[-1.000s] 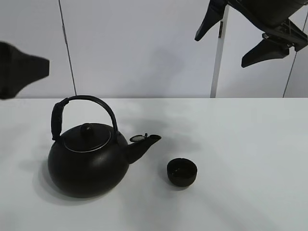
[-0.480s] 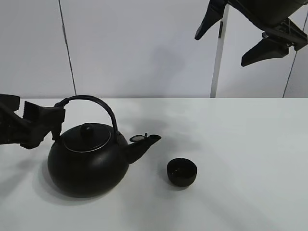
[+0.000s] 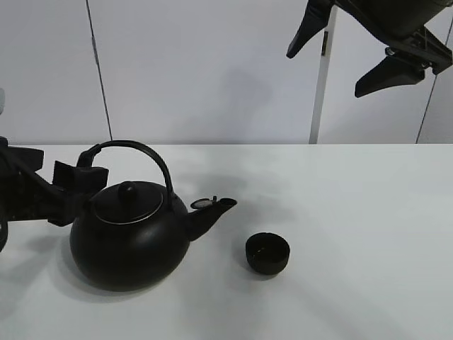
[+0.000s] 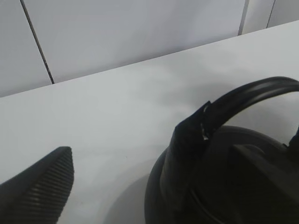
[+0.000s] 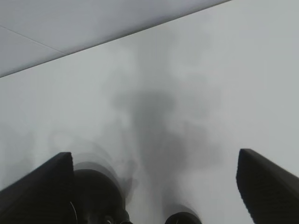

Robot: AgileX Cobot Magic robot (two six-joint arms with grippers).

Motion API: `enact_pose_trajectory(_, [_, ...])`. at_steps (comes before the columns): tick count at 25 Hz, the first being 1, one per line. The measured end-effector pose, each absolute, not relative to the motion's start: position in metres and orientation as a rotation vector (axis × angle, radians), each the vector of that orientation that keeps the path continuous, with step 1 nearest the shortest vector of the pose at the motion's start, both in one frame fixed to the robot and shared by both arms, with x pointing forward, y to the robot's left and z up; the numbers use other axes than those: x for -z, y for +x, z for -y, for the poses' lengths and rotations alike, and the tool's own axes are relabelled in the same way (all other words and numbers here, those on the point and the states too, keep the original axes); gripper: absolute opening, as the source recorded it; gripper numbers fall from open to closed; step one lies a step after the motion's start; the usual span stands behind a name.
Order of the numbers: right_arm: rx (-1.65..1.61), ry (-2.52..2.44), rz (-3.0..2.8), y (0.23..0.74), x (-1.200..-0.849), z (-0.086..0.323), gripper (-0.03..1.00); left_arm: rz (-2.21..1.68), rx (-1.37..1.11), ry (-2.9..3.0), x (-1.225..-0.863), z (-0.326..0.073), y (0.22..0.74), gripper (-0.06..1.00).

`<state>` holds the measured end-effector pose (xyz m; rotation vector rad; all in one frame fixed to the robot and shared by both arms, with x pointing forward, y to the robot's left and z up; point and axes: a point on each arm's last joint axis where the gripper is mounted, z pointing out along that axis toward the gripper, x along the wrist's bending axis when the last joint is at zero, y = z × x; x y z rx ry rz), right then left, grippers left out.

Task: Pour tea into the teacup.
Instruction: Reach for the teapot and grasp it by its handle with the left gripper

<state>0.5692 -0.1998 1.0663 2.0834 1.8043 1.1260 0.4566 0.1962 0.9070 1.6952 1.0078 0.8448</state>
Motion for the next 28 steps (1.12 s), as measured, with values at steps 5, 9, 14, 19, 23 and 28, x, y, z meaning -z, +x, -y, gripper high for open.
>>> enact_pose_trajectory(5, [-1.126,2.084,-1.803,0.569,-1.066,0.2,0.65,-0.998,-0.85,1.682,-0.908,-0.192,0.464,0.63])
enact_pose_trajectory(9, [-1.127,2.084,-1.803,0.569,-1.066,0.2,0.65,-0.994,-0.853,1.675,-0.91,-0.19,0.468,0.63])
enact_pose_trajectory(14, [-1.127,2.084,-1.803,0.569,-1.066,0.2,0.65,-1.005,-0.838,1.701,-0.908,-0.19,0.468,0.63])
enact_pose_trajectory(19, [-1.127,2.084,-1.803,0.569,-1.066,0.2,0.65,-1.015,-0.831,1.725,-0.899,-0.19,0.472,0.63])
enact_pose_trajectory(23, [-1.127,2.084,-1.803,0.569,-1.066,0.2,0.65,-1.014,-0.832,1.73,-0.895,-0.191,0.473,0.63])
enact_pose_trajectory(28, [-1.127,2.084,-1.803,0.569,-1.066,0.2,0.65,-1.004,-0.855,1.706,-0.899,-0.194,0.483,0.63])
